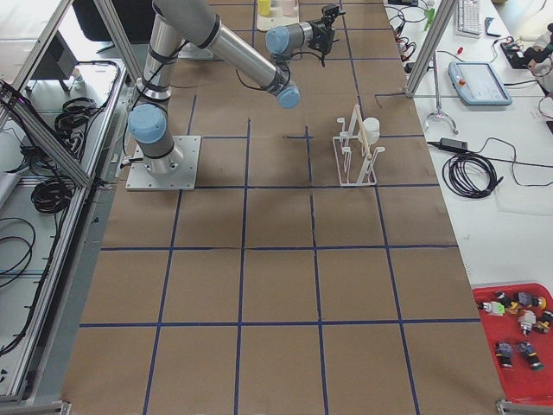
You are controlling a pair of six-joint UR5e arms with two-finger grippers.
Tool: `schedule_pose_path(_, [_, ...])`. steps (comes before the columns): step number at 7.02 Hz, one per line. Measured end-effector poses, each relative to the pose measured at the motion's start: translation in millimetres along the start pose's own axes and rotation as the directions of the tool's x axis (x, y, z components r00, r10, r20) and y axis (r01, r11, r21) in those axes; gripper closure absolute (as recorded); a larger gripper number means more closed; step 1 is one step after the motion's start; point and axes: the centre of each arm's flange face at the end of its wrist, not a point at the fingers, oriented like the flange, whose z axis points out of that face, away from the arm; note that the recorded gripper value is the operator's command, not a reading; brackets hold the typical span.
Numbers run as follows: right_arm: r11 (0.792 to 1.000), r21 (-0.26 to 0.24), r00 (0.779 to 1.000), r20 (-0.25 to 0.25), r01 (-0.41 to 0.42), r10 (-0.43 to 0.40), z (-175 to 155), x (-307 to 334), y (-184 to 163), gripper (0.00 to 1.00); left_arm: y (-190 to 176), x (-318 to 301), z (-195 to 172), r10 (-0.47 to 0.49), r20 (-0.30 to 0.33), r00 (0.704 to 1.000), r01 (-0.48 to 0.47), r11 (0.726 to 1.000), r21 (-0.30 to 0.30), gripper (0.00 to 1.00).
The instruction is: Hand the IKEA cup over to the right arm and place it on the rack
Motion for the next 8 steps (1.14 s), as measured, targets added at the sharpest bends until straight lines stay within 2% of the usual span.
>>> schedule_pose_path(2, [0.999,-0.009,0.999,0.005,-0.035,0.035,-2,-1,0,0.00,-27,21,17,0.082,-0.045,0.996,-0.073,0.981,0.179,1.00])
schedule_pose_path(3, [0.999,-0.007,0.999,0.008,-0.040,0.040,-4,-4,0,0.00,-32,30,27,0.117,-0.060,0.991,-0.096,0.957,0.275,1.00])
schedule_pose_path(4, [0.999,-0.005,0.999,0.009,-0.051,0.051,-5,-6,-1,0.00,-36,39,37,0.150,-0.078,0.986,-0.111,0.920,0.375,1.00])
schedule_pose_path(5, [0.998,-0.002,0.998,0.008,-0.065,0.065,-5,-8,-1,0.01,-37,49,49,0.193,-0.096,0.976,-0.124,0.866,0.485,1.00])
schedule_pose_path(6, [0.997,0.002,0.997,0.009,-0.071,0.071,-5,-10,-3,0.01,-35,62,63,0.246,-0.111,0.963,-0.136,0.797,0.588,1.00])
schedule_pose_path(8, [0.997,0.009,0.997,0.004,-0.075,0.075,-6,-19,-3,0.01,-19,95,88,0.377,-0.097,0.921,-0.172,0.618,0.767,1.00])
